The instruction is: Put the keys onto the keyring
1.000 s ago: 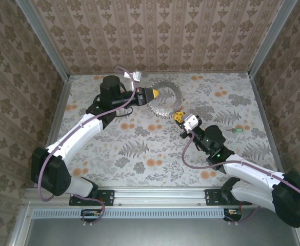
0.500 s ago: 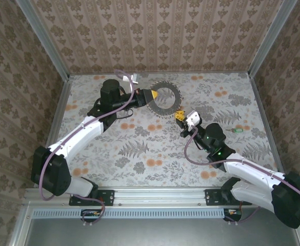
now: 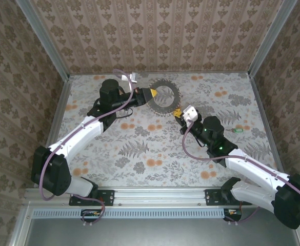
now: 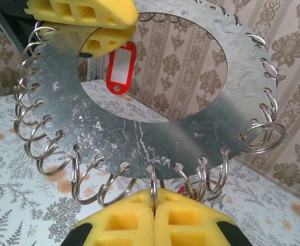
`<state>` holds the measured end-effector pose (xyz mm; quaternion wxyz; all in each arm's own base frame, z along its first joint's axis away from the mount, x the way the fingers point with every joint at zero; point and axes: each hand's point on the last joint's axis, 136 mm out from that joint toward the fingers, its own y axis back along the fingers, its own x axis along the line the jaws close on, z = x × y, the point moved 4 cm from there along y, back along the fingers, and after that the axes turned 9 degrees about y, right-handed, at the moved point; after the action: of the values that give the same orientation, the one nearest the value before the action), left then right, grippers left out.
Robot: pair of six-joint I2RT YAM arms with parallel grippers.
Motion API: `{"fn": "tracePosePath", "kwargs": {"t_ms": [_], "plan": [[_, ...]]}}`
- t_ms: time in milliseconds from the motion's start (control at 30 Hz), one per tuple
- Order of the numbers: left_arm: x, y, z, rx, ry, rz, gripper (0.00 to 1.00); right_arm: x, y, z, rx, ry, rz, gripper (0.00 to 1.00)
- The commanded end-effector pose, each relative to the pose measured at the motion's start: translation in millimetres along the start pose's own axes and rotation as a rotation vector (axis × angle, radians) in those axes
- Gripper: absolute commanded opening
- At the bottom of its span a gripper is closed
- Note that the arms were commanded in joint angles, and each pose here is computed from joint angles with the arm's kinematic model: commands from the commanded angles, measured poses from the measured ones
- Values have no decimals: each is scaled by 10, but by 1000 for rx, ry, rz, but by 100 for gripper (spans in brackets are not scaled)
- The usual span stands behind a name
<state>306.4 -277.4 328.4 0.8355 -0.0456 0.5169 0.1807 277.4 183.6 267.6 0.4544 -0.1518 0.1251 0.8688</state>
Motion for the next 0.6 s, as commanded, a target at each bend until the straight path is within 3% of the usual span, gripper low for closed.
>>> {"fn": "tracePosePath", "kwargs": {"t_ms": [0,300,567], "plan": [[4,1,-90,29,-28,4,0,-160,84,270,-81,-31,-33,0],[-141,-1,-120,58,-139,-1,0,-150,62,174,89,-65,27,0],[-229,-33,-157,85,-187,17,0,-133,11,175,98,-71,44,0]]}}
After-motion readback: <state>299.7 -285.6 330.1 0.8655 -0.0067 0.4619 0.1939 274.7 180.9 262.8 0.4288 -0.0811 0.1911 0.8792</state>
